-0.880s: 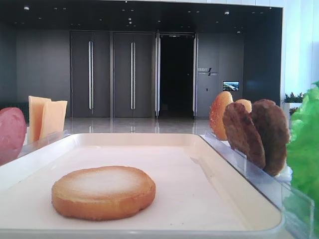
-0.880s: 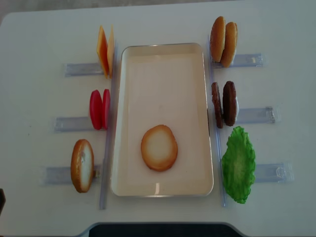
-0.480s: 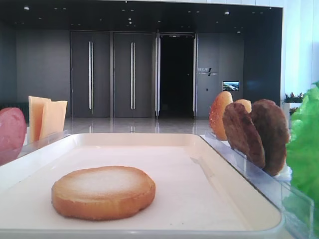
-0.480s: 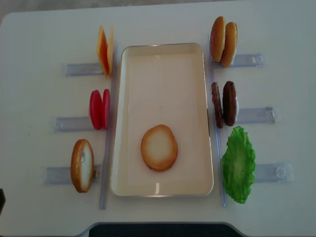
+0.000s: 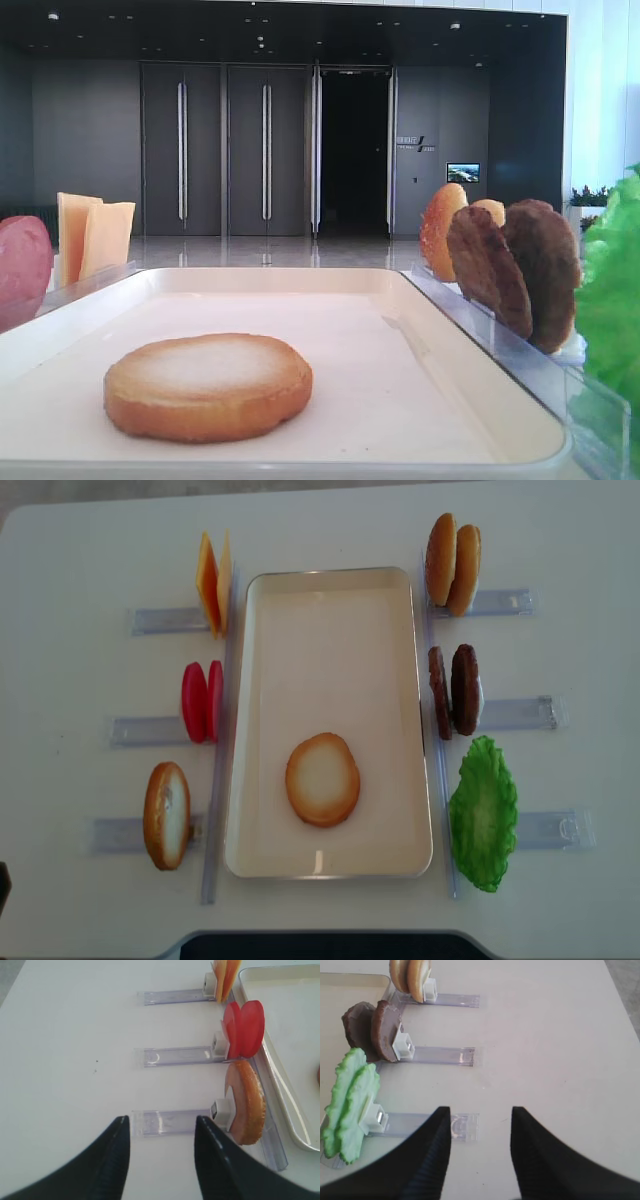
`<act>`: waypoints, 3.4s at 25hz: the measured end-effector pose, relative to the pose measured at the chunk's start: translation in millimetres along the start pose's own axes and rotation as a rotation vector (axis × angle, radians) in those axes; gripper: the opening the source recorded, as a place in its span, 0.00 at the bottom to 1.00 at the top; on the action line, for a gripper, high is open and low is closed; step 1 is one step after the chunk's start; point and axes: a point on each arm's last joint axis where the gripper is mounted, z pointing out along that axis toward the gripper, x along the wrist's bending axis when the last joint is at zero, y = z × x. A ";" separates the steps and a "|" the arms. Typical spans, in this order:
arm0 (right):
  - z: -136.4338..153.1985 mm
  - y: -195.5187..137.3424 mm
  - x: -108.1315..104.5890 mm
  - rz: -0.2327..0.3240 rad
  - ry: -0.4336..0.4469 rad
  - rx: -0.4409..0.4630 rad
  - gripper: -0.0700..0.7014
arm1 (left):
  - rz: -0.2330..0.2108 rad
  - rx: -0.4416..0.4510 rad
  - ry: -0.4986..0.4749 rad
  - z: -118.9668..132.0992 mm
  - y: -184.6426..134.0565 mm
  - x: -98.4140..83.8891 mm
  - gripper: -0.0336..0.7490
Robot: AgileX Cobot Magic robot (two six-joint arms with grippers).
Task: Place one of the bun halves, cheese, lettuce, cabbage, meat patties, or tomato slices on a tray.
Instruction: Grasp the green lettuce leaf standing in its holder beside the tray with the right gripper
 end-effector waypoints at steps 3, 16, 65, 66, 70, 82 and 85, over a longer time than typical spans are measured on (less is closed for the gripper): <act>0.0 0.0 0.0 0.000 0.000 0.000 0.49 | 0.000 0.000 0.000 0.0 0.0 0.0 0.46; 2.1 27.7 -0.3 0.084 0.012 0.175 0.49 | 0.000 0.000 0.000 0.0 0.0 0.0 0.46; 101.5 110.1 56.7 0.131 0.310 0.749 0.64 | 0.000 0.000 0.000 0.0 0.0 0.0 0.46; 100.3 109.2 59.5 0.129 0.311 0.755 0.64 | 0.000 0.000 0.000 0.0 0.0 0.0 0.46; 96.8 106.7 67.2 0.125 0.313 0.770 0.64 | 0.000 0.000 0.000 0.0 0.0 0.0 0.46; 116.3 105.2 72.7 0.147 0.261 0.811 0.64 | 0.000 0.000 0.000 0.0 0.0 0.0 0.46; 131.0 103.0 77.4 0.136 0.250 0.842 0.64 | 0.000 0.000 0.000 0.0 0.0 0.0 0.46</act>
